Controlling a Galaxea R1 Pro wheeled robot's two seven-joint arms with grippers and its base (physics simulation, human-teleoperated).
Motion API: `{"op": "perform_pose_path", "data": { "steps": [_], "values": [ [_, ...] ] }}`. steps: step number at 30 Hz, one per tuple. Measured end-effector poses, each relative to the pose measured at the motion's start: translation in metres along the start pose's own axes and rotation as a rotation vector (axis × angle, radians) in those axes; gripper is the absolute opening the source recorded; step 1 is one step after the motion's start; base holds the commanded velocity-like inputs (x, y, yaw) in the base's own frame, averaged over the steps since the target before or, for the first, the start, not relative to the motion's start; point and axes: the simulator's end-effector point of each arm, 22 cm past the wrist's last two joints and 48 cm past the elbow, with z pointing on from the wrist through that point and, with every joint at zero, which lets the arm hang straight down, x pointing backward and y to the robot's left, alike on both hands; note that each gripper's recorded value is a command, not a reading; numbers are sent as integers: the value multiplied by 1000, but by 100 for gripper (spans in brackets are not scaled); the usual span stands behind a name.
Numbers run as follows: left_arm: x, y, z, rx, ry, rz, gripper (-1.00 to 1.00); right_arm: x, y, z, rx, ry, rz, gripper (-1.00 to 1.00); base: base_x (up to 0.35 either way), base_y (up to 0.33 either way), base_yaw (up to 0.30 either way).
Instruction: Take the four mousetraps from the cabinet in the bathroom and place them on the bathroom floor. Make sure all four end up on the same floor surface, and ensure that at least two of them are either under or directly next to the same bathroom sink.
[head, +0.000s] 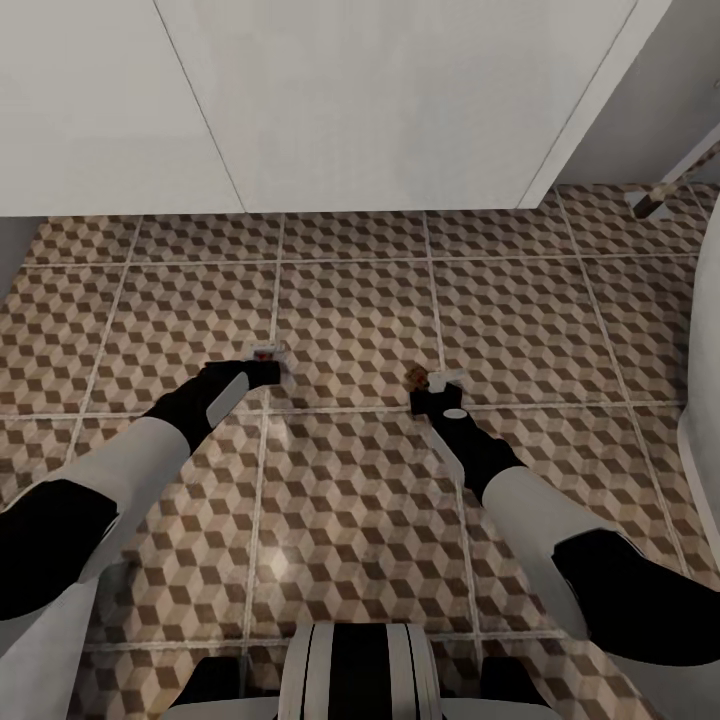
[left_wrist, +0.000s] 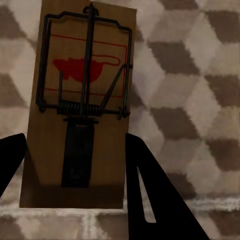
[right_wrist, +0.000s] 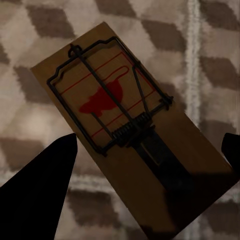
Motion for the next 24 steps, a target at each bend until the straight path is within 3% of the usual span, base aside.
{"op": "perform_pose_path", "data": {
  "steps": [4,7,9,12,13,14,17,21,24],
  "values": [
    [5,13,4,-28,7,-9,-100,-3,0,0,-1,3,-2,-100,0,0,0],
    [-1,23,6,-55,-46,-22,-100,-3,0,0,0,4,-2,-100,0,0,0],
    [-8,36,5,-112,-93,-29,-100,-3,0,0,-1,4,-2,-100,0,0,0],
    [-23,67,-3,-261,-176,-30,-100,-3,0,0,-1,5,-3,-100,0,0,0],
    [-33,74,-7,-302,-224,-17,-100,-2,0,0,-1,6,-3,-100,0,0,0],
    [-49,79,-14,-345,-302,28,-100,-2,0,0,0,5,-3,-100,0,0,0],
    [-69,80,-26,-396,-419,114,-100,-2,0,0,0,5,-3,-100,0,0,0],
    [-81,77,-33,-402,-493,133,-100,-2,0,0,0,5,-3,-100,0,0,0],
    [-81,65,-34,-383,-515,130,-100,-2,0,0,-1,5,-5,-100,0,0,0]
  ]
}}
